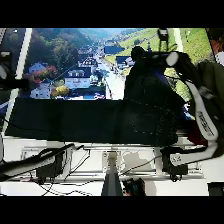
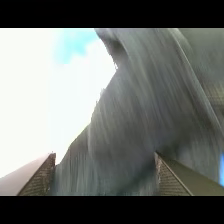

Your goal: Fold the clothes and pants, and hang the long-sleeved shirts on hangers.

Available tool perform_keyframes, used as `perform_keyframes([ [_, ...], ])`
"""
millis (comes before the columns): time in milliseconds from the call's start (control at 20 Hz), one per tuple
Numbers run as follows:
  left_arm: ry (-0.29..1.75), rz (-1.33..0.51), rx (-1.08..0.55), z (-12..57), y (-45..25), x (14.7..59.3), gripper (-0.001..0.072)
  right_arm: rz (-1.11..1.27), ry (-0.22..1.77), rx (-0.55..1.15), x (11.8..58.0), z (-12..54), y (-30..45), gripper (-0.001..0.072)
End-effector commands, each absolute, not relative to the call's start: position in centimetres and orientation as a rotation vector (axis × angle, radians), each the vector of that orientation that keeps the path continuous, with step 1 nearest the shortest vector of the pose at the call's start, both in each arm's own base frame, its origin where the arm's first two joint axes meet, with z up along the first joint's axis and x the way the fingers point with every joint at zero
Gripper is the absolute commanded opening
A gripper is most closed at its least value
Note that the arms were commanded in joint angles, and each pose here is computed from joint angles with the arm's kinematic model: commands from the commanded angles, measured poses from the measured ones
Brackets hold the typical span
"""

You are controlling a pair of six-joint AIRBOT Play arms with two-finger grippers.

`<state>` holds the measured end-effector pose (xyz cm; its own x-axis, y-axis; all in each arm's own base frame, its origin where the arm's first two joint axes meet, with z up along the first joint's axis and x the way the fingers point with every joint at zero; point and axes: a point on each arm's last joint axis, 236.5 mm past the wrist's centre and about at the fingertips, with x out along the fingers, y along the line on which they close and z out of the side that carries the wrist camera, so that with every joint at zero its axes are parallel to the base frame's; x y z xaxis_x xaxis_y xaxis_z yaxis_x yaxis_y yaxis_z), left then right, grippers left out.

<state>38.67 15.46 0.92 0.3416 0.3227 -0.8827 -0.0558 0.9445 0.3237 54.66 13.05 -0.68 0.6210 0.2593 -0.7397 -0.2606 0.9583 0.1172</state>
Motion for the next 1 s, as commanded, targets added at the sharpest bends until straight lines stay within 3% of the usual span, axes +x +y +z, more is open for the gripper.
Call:
perform_keyframes([
  [0, 1.115, 0.164, 0.286, 1.5, 11.4, 41.4, 0.0696, 0.335, 0.781, -0.121, 59.1, -3.6, 15.6, 0.0688],
  [50, 1.097, 0.148, 0.278, 1.6, 10.6, 41.9, 0.0696, 0.334, 0.784, -0.139, 59.8, -4.4, 15.6, 0.0672],
  [250, 1.069, 0.124, 0.26, 1.7, 9.5, 42.6, 0.0697, 0.289, 0.84, -0.234, 60.8, -6.9, 13.6, 0.0453],
  [350, 1.067, 0.122, 0.253, 1.7, 9.4, 42.7, 0.0696, 0.276, 0.902, -0.256, 59.9, -7.9, 12.4, 0.0132],
  [400, 1.066, 0.119, 0.244, 1.7, 9.2, 42.7, 0.0696, 0.275, 0.929, -0.258, 59.5, -8.3, 12.2, 0.0041],
  [550, 1.066, 0.116, 0.237, 1.7, 9.1, 42.7, 0.0696, 0.293, 0.939, -0.262, 58.9, -7.1, 13.1, 0.004],
  [750, 1.063, 0.107, 0.21, 1.6, 8.6, 42.7, 0.0696, 0.436, 0.841, -0.38, 57.5, 0.5, 19.6, 0.004],
  [950, 1.047, 0.048, 0.045, 1.4, 5.6, 43.1, 0.0697, 0.634, 0.74, -0.516, 50.2, 9.6, 28.1, 0.004],
])
